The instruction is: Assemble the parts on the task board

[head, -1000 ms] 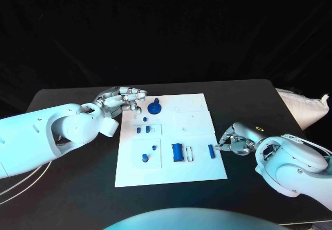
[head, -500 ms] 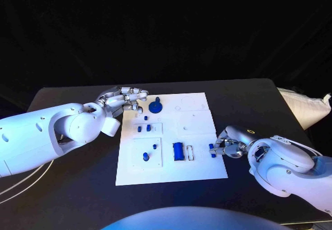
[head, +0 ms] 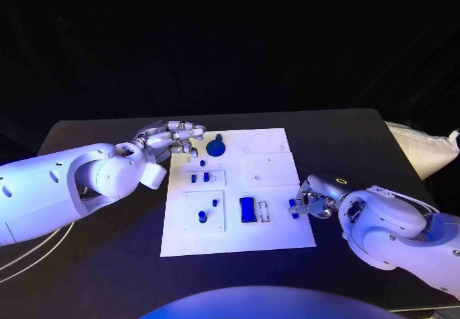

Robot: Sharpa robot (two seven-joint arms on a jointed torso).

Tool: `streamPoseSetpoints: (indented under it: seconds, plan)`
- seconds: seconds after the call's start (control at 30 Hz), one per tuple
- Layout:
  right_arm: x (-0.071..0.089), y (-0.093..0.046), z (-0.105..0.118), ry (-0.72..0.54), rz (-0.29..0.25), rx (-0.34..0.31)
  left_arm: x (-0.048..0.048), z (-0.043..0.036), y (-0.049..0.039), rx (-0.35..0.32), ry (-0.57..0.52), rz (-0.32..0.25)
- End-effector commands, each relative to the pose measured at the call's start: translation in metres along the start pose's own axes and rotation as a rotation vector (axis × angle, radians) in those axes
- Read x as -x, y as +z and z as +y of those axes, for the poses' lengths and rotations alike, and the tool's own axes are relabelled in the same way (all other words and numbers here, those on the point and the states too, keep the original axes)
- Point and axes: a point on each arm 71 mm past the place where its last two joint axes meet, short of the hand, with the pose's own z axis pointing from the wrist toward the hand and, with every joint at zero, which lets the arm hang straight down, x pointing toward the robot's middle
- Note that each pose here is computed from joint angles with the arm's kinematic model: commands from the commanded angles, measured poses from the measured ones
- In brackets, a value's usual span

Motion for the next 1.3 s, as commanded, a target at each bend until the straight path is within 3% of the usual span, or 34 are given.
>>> streamPoseSetpoints:
  seconds: [0.03, 0.37, 0.67, 0.9, 1.3]
  plan:
    - [-0.007, 0.001, 0.000, -0.138, 0.037, -0.004, -0.0025, -0.0010, 0.0000, -0.011, 0.000, 0.018]
    - [-0.014, 0.001, 0.015, -0.336, 0.027, 0.046, -0.0040, -0.0014, 0.0002, -0.017, 0.014, 0.022]
    - [-0.017, 0.001, 0.018, -0.368, 0.043, 0.051, -0.0045, -0.0018, 0.0002, -0.020, 0.015, 0.023]
    - [-0.015, 0.001, 0.020, -0.325, 0.007, 0.060, -0.0048, -0.0018, 0.0004, -0.021, 0.016, 0.023]
    - [-0.006, -0.005, 0.030, -0.108, -0.084, 0.112, -0.0052, -0.0018, 0.0006, -0.022, 0.017, 0.025]
